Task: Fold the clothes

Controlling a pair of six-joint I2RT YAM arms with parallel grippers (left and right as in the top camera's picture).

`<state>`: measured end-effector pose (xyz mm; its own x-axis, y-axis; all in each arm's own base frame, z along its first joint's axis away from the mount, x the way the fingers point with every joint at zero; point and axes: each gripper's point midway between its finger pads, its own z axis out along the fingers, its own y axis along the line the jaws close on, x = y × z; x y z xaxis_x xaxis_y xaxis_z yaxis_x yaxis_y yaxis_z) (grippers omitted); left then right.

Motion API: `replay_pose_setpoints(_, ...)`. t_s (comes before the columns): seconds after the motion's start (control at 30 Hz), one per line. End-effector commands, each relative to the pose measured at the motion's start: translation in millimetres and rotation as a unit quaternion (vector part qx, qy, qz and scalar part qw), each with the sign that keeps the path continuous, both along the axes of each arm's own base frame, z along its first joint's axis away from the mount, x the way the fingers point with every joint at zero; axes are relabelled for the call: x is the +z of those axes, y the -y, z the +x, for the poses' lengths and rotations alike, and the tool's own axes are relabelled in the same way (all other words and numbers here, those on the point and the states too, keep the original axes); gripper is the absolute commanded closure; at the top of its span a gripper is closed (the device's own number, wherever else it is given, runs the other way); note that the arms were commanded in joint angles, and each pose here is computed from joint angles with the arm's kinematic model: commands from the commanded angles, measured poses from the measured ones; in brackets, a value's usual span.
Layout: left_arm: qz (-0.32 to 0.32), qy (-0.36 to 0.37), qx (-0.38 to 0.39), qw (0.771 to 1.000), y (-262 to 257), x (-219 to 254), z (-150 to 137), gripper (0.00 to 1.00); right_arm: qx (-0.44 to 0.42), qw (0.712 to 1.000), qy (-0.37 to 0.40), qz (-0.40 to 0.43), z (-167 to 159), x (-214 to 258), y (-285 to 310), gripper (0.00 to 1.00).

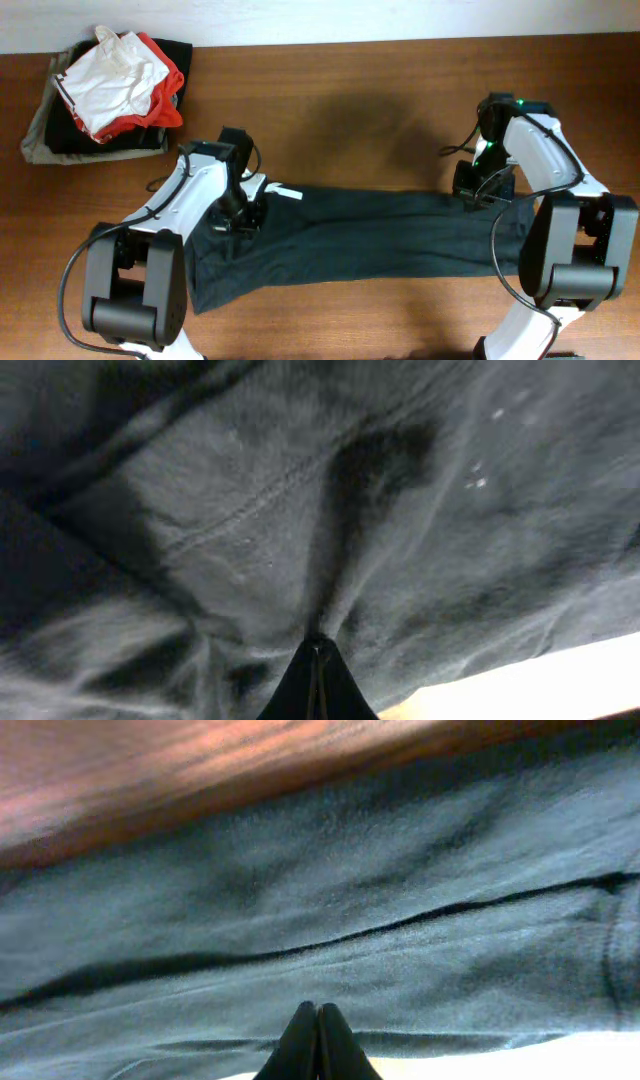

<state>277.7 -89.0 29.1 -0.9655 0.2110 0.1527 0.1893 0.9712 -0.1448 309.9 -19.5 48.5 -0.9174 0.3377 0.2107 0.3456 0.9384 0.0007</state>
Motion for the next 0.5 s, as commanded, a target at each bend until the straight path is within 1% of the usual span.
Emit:
replay_pose_setpoints(0.0, -0.006, -0.010, 0.007, 1.000, 0, -11, -9, 0.99, -0.011, 1.000, 0.003, 0.001, -7, -12, -2, 0.96)
replay_pose_setpoints(0.07, -0.003, -0.010, 0.014, 1.000, -4, -17, -11, 0.99, -0.011, 1.000, 0.001, 0.002, -13, -24, -2, 0.96)
replay_pose_setpoints(0.2, 0.000, -0.022, 0.054, 0.998, -23, -28, -17, 0.99, -0.016, 1.000, -0.009, 0.006, -26, -42, -5, 0.96)
replay_pose_setpoints(0.27, 0.001, -0.031, 0.075, 0.997, -34, -31, -21, 0.99, -0.030, 0.999, -0.006, 0.010, -27, -46, -6, 0.96)
replay_pose_setpoints(0.33, 0.001, -0.038, 0.099, 0.994, -47, -33, -24, 0.99, -0.041, 0.999, 0.001, 0.032, -24, -48, -10, 0.96)
replay_pose_setpoints(0.47, -0.008, -0.041, 0.148, 0.988, -68, -33, -22, 0.99, -0.062, 0.998, 0.000, 0.014, -26, -48, 10, 0.96)
